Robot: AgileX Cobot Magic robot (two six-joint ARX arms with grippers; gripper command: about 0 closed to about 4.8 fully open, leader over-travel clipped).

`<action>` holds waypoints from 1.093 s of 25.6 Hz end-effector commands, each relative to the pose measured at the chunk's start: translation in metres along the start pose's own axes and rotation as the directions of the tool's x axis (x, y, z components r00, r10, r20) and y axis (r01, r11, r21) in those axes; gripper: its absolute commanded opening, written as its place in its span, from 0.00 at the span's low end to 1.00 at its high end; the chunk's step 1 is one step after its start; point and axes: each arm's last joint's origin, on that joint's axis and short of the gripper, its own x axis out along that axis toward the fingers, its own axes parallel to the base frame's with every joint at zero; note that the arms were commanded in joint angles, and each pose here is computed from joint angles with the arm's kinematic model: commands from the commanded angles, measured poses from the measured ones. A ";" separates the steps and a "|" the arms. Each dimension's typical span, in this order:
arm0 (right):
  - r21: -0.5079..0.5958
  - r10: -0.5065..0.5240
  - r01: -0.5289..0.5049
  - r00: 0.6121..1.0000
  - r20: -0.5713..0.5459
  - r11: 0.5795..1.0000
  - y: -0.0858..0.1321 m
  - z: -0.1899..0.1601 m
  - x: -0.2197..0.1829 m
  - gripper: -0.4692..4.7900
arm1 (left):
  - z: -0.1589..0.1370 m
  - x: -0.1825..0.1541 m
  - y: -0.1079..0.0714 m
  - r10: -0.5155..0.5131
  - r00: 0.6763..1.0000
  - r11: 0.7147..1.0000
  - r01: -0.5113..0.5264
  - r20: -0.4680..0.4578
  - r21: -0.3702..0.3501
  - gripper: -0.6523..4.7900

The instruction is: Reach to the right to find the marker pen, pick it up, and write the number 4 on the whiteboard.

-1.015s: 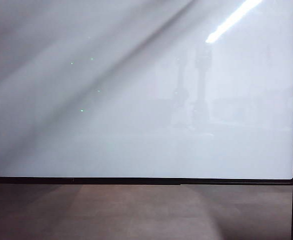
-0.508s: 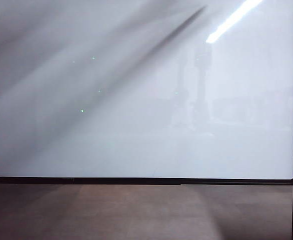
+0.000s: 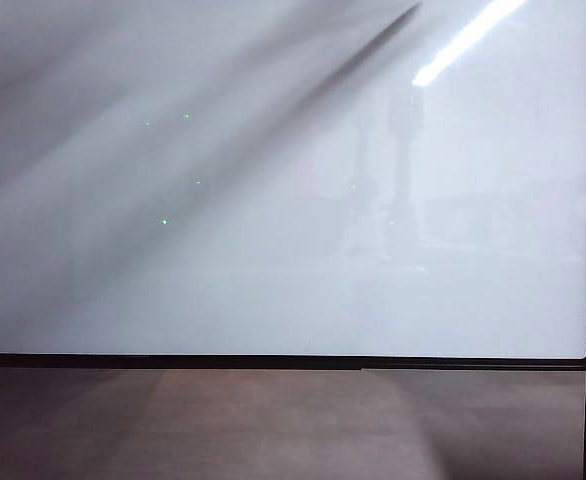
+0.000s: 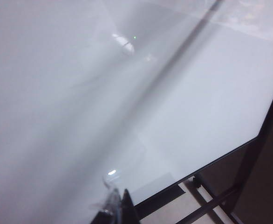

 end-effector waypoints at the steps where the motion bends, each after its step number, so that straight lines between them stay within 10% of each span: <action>1: 0.010 -0.026 0.026 0.999 0.026 1.000 -0.007 0.004 0.000 0.08 | 0.003 -0.002 0.001 0.000 1.000 1.000 0.000 0.019 0.001 0.11; 28: 0.017 -0.034 0.033 0.999 0.028 0.999 -0.027 -0.002 0.009 0.08 | -0.004 -0.003 0.000 -0.006 0.999 1.000 0.007 -0.049 0.011 0.11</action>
